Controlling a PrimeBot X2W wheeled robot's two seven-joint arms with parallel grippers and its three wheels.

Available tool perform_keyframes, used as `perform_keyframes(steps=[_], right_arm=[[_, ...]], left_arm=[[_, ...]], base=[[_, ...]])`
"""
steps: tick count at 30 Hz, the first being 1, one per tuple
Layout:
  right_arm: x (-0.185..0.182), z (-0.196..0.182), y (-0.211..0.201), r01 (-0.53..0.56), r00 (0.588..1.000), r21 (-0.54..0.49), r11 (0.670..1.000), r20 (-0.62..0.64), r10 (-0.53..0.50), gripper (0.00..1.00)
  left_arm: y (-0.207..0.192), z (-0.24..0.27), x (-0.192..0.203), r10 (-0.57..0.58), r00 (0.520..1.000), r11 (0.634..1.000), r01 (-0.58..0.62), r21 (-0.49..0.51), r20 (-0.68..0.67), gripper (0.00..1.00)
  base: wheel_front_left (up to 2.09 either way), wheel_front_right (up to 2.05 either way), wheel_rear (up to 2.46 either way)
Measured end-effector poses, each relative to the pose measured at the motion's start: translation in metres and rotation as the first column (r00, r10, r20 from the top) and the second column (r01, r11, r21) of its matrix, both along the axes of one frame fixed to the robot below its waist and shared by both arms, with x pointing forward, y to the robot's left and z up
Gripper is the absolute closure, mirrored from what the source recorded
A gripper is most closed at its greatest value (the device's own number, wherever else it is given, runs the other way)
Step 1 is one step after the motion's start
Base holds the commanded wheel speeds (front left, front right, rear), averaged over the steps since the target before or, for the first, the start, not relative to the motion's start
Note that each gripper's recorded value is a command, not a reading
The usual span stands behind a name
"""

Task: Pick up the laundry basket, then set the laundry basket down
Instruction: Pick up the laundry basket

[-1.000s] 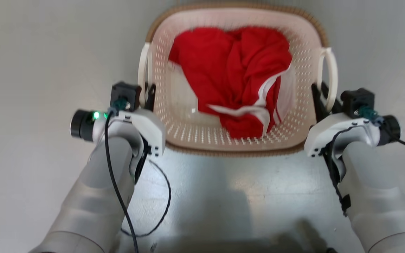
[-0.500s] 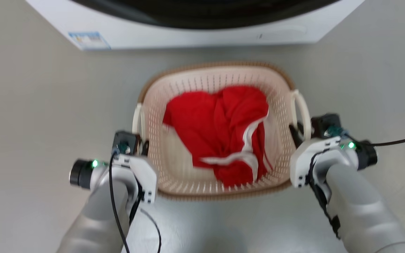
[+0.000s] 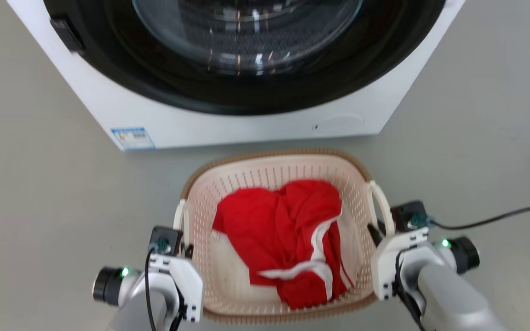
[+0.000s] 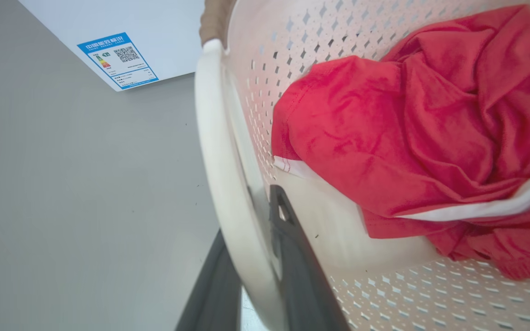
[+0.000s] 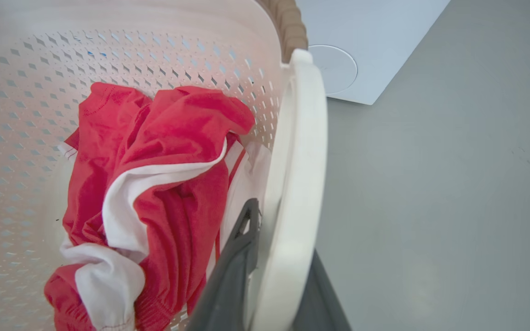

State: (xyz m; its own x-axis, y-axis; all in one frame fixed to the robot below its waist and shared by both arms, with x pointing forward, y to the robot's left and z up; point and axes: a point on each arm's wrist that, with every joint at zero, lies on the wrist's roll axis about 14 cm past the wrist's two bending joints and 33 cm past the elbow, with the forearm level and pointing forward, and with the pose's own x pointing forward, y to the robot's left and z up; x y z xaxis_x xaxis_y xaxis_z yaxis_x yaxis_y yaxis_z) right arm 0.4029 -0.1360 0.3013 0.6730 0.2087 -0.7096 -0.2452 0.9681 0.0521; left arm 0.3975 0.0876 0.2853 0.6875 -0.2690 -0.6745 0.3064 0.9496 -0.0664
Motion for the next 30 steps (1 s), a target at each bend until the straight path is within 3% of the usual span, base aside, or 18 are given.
perform_keyframes(steps=[19, 30], right_arm=[[-0.062, 0.011, -0.011, 0.121, 0.993, 0.072, 0.99, -0.027, -0.119, 1.0], [-0.073, 0.008, -0.008, 0.134, 0.99, 0.089, 0.987, -0.046, -0.13, 1.0]], left_arm=[[-0.01, 0.017, -0.04, -0.056, 0.998, 0.998, 0.056, 0.016, 0.014, 1.0], [-0.01, 0.017, -0.048, -0.074, 0.997, 0.997, 0.073, 0.026, 0.013, 1.0]], base=[[0.0, 0.0, 0.0], [0.0, 0.0, 0.0]])
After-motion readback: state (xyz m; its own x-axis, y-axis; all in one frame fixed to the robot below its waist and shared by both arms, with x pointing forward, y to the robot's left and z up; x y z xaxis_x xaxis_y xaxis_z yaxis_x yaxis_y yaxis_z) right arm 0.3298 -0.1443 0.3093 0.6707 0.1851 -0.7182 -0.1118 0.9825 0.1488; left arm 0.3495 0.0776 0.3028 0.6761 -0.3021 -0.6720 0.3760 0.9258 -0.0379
